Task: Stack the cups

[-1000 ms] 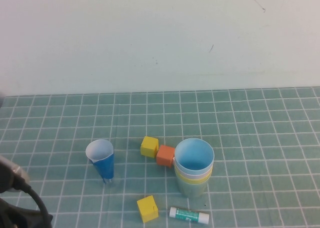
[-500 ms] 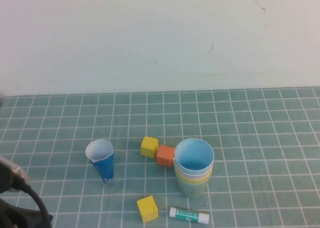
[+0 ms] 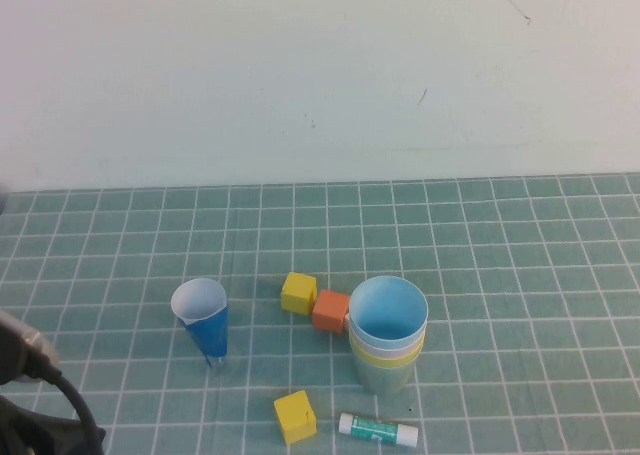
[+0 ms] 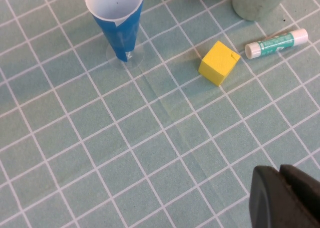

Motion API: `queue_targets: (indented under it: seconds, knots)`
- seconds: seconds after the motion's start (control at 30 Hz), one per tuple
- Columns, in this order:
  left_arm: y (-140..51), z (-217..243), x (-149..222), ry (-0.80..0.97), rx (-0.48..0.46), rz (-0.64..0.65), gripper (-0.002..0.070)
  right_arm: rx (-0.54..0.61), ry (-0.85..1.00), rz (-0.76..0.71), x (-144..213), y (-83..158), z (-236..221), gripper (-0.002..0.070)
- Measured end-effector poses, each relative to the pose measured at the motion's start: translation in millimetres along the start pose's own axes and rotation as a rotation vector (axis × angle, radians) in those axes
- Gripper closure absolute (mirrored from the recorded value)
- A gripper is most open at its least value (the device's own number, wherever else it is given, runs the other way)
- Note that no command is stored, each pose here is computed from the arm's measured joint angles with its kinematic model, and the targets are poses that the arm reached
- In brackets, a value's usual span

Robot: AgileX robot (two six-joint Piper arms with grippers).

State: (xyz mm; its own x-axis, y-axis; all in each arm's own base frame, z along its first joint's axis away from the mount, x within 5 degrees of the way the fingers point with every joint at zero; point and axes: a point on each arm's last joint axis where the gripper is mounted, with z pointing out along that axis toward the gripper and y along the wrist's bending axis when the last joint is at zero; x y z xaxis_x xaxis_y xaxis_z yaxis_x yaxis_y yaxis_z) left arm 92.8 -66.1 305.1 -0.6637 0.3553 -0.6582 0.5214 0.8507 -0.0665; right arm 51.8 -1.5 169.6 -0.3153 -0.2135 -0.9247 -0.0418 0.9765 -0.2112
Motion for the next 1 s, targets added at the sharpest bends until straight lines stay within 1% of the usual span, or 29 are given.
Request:
queue_targets:
  seconds: [0.1, 0.27, 0.37, 0.47, 0.6, 0.73, 0.83, 0.93, 1.0]
  knots:
    - [0.9, 0, 1, -0.004, -0.009, 0.004, 0.0677, 0.0, 0.0, 0.0, 0, 0, 0, 0.0679]
    - [10.2, -1, 15, -0.086, -0.089, 0.059, 0.0677, 0.0, 0.0, 0.0, 0, 0, 0, 0.0679]
    - [17.0, -1, 34, -0.192, -0.128, 0.0, 0.0677, 0.0, 0.0, 0.0, 0, 0, 0, 0.0679]
    - [25.6, 1, 56, -0.321, -0.191, -0.109, 0.0677, 0.0, 0.0, 0.0, 0, 0, 0, 0.0679]
    - [33.2, 8, 84, -0.487, -0.288, -0.208, 0.0677, 0.0, 0.0, 0.0, 0, 0, 0, 0.0679]
    - [37.1, 15, 107, -0.621, -0.395, -0.265, 0.0677, 0.0, 0.0, 0.0, 0, 0, 0, 0.0679]
    - [40.6, 21, 117, -0.645, -0.47, -0.311, 0.0677, 0.0, -0.001, 0.0, 0, 0, 0, 0.0679]
    - [43.5, 28, 123, -0.629, -0.509, -0.375, 0.0677, 0.0, -0.001, 0.0, 0, 0, 0, 0.0679]
    - [44.6, 33, 127, -0.62, -0.515, -0.396, 0.0677, 0.0, -0.001, 0.0, 0, 0, 0, 0.0679]
